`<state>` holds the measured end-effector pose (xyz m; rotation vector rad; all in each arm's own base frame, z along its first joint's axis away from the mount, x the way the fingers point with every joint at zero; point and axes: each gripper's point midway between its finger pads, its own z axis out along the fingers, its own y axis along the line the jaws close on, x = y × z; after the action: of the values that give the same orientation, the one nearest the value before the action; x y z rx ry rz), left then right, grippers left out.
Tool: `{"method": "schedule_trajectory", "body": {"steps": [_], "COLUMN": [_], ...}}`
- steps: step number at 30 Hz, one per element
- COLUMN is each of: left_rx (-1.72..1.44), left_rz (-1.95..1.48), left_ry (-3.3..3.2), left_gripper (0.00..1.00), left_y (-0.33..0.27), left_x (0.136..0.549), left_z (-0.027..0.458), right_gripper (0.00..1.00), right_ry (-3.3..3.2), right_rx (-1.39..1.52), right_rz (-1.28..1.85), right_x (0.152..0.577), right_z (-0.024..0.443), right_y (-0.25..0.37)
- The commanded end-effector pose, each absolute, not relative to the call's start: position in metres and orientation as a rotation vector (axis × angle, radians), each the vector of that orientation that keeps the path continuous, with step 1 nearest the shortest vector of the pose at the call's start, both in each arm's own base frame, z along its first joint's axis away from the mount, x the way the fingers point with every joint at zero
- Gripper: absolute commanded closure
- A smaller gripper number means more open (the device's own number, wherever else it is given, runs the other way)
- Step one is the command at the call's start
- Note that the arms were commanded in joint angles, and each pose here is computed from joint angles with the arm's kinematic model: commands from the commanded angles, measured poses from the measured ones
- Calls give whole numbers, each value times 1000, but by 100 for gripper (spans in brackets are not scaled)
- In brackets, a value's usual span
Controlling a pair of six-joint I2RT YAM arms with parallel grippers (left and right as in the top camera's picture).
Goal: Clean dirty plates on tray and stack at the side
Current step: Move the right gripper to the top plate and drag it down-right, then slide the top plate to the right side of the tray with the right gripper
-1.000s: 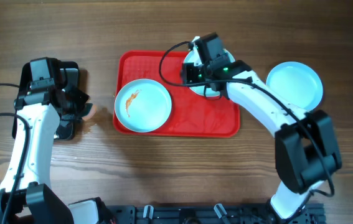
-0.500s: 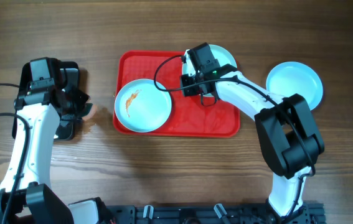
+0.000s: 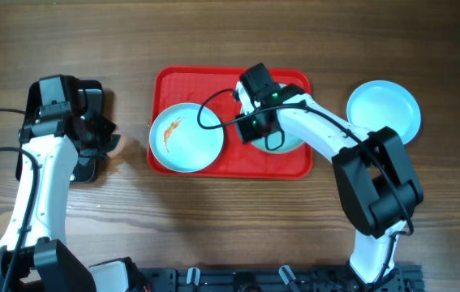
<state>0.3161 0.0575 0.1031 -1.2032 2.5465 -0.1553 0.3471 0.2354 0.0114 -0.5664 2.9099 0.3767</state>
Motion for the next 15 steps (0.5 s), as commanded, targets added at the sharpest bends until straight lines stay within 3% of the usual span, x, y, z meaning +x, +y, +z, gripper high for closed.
{"method": "schedule_trajectory", "body": {"steps": [1, 7, 15], "left_rx": [-1161, -1161, -1160], "left_rz": [-169, -169, -169], "left_ry": [2538, 2538, 2537], "left_gripper": [96, 96, 96], "left_y": [55, 55, 55], "left_x": [317, 317, 317], "left_z": [109, 109, 109], "right_gripper": [96, 96, 96], "right_ry": [3068, 3160, 3115], "right_rx": [-639, -788, -866], "right_rz": [384, 404, 420], "right_x": [308, 277, 281], "right_z": [-9, -7, 2], "right_y": [223, 213, 216]}}
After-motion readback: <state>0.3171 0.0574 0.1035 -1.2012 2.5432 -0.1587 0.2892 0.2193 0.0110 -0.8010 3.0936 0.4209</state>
